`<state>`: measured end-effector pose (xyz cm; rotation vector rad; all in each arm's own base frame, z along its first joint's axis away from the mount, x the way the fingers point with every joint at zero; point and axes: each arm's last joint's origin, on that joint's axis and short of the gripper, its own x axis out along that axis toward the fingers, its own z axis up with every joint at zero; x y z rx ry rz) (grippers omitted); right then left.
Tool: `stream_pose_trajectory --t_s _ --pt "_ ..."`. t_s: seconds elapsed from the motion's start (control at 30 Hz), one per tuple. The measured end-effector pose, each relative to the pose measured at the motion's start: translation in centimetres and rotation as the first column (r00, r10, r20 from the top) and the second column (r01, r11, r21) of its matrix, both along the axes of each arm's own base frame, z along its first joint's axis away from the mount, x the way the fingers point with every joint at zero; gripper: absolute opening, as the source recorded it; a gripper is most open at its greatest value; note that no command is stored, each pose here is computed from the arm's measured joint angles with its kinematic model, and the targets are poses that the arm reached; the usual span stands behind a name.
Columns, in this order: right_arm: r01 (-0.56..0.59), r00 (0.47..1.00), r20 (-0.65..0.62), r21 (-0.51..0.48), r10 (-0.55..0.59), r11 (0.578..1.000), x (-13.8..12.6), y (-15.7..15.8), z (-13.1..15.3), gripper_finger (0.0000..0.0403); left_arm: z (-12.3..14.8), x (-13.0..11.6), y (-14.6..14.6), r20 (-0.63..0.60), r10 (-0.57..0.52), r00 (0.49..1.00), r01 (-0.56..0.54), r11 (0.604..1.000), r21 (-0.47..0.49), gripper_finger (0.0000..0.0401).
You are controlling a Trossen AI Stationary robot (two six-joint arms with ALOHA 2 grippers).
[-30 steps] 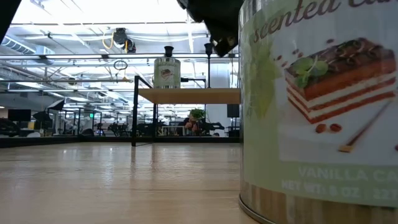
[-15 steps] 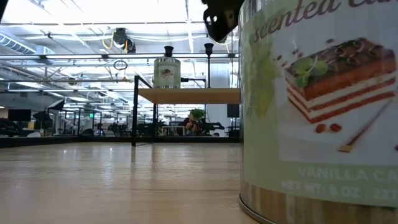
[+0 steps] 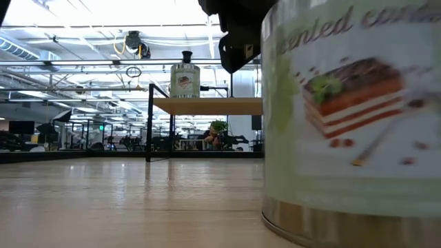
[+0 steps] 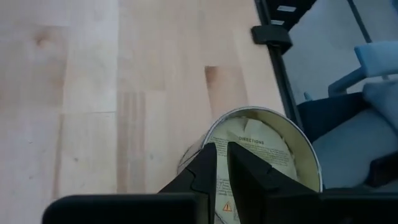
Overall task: Pick & Place candle stick holders
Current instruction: Put the light green scented candle on the shelf
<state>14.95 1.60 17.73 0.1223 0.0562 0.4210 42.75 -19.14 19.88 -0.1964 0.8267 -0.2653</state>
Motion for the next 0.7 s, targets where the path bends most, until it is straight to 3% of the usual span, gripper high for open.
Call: stream_pose_trajectory --t_s 0.3,0.53,0.7 --pt "-0.012 1.000 0.014 -0.015 0.012 1.000 0.0 0.1 0.1 0.0059 0.0 -0.1 0.4 -0.028 -0.001 1.000 0.002 1.000 0.004 0.0046" --pt "-0.013 1.000 0.017 -0.029 0.013 0.999 0.0 0.1 0.0 0.0059 1.7 0.0 0.5 0.079 -0.049 0.996 0.046 0.998 0.041 0.0047" --pt "-0.015 1.000 0.005 -0.021 0.015 1.000 0.0 0.1 0.0 0.0059 1.5 0.0 0.7 0.074 -0.039 0.996 0.032 0.996 0.081 0.0047"
